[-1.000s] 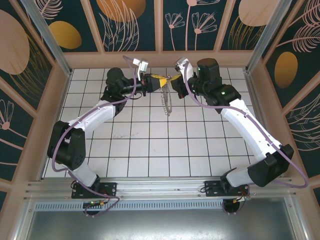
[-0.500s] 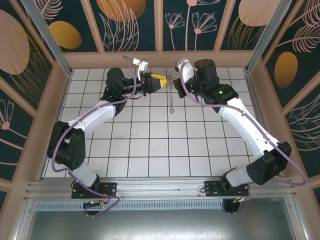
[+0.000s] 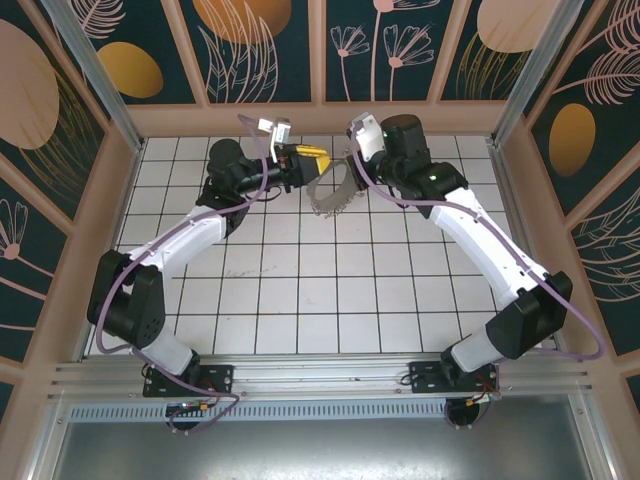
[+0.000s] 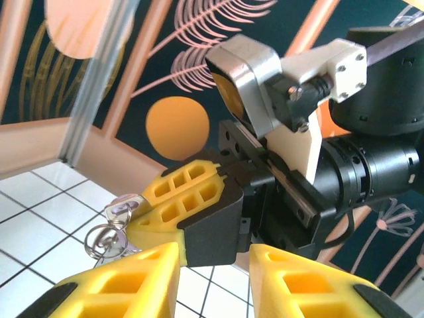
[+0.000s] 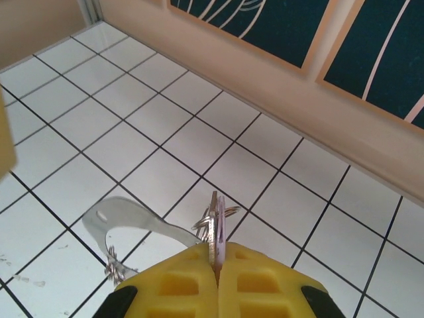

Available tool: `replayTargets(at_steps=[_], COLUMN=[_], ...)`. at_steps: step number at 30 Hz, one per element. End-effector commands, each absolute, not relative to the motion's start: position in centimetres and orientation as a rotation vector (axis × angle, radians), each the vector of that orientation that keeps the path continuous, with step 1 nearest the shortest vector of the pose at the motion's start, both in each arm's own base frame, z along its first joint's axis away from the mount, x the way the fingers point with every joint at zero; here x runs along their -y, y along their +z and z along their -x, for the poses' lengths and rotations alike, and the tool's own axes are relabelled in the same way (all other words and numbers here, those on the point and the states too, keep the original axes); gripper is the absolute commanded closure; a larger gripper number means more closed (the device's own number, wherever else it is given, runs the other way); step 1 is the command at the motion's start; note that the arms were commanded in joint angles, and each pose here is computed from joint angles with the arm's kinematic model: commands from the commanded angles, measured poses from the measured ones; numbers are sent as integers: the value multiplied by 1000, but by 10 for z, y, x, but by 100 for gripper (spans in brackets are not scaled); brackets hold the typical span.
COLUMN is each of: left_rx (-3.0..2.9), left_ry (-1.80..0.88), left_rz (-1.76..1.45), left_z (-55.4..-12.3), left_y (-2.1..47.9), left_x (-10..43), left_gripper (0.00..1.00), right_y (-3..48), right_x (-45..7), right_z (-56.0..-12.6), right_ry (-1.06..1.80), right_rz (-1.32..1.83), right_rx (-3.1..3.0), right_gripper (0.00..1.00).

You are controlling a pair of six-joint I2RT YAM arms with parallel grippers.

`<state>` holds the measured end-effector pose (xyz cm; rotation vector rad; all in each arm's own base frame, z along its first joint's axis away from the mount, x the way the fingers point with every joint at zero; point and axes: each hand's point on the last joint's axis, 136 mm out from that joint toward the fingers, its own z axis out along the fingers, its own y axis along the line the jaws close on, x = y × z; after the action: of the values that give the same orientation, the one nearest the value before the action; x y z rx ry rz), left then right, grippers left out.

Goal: Put the keys on the keyring

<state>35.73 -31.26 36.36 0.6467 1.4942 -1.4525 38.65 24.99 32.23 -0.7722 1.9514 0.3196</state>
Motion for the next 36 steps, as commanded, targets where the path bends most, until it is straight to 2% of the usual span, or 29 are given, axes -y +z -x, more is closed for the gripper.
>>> replayTargets(at_steps=[1,12,17,21,36], left_rx=[-1476,-1510,-1508,-1512,-1533], left_ry=[-1344,-1261,-1248,-1249,-1290], left_rz=[-547,-445,-435,-432,-417], left_z=[-369,-376,-374,-374,-378], left_y=[375,367,368,366,353], left_x=[289,259,254,253,257], left_gripper=[67,65,65,65,64], right_y=[334,290,253,221,117], right_x=[-253,-263,-270,-280,-308], right_z=[-400,-461,-474,-461,-358], right_ry=[290,266,287,370,575], right_rz=[758,754,753,737,704], right_rx=[-1911,-1988,-2045,-2086,-2277], right_gripper=[100,100,100,100,100])
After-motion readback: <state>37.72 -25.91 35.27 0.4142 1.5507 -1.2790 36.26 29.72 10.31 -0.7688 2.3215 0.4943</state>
